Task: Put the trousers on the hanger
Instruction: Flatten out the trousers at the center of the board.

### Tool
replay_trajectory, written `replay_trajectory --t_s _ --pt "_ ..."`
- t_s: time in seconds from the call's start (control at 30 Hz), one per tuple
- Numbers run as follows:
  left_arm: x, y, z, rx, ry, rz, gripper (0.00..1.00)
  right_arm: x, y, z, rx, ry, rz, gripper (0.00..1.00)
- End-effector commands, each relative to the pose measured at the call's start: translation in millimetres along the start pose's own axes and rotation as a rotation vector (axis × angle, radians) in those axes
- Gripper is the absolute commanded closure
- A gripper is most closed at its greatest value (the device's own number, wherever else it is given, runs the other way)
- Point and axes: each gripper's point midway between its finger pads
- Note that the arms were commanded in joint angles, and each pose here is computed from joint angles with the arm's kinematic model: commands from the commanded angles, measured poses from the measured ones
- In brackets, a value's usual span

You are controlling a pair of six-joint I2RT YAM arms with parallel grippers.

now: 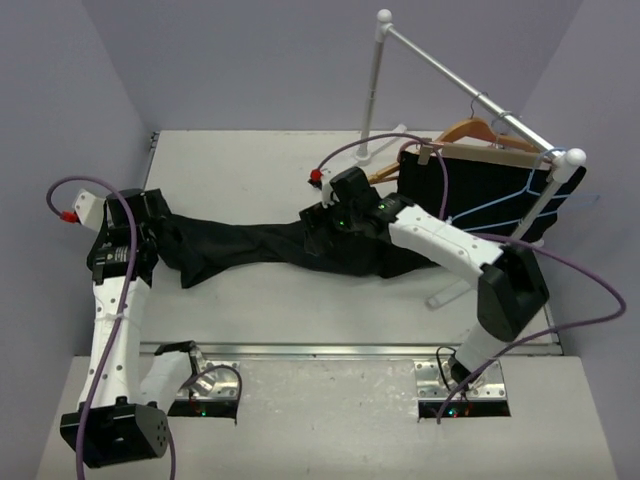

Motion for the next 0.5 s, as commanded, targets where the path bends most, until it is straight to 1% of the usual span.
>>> replay_trajectory --t_s 0.0,0.03,0.07,0.1,0.13,0.23,0.27,0.47 --pt "3.1 3.2 -24.1 -0.061 -0.088 -0.024 1.0 -28.2 45.5 -13.5 0.068 -0.181 0.163 0.01" --pt "5.2 6.6 -25.8 -0.061 -0.082 -0.03 1.0 -32.4 49.1 -10.4 0.097 -0.182 0.183 0.01" --pt "4.0 7.6 -25.9 -0.058 -0.061 -0.021 1.0 -33.8 50.4 -11.7 0.094 -0.183 0.198 0.01" --pt "1.5 7.2 -27.8 -0.063 -0.028 -0.004 1.0 -33.4 48.0 -9.9 0.079 -0.178 0.201 0.01" --pt "-2.0 5.9 -30.3 -0.071 -0.033 0.013 1.0 -34.4 49.0 -16.3 0.053 -0.179 0.21 0.01" --pt "-4.6 3.0 -34.8 -0.081 -0.015 0.022 1.0 -39.7 32.3 -9.1 0.018 -0.135 0.252 0.01" --pt "-6.0 2.7 -35.7 -0.077 -0.019 0.019 1.0 -37.4 27.5 -12.3 -0.012 -0.122 0.246 0.01" --pt "-14.1 5.8 -27.8 -0.038 -0.004 0.059 0.98 -26.0 14.5 -12.5 -0.014 -0.116 0.223 0.01"
Point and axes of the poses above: each gripper's point midway between its finger pads, its own y axis out along the fingers, its own x axis along the line the jaws close on, z = x × y, and after that the axes turned 2 degrees about -y, right-handed
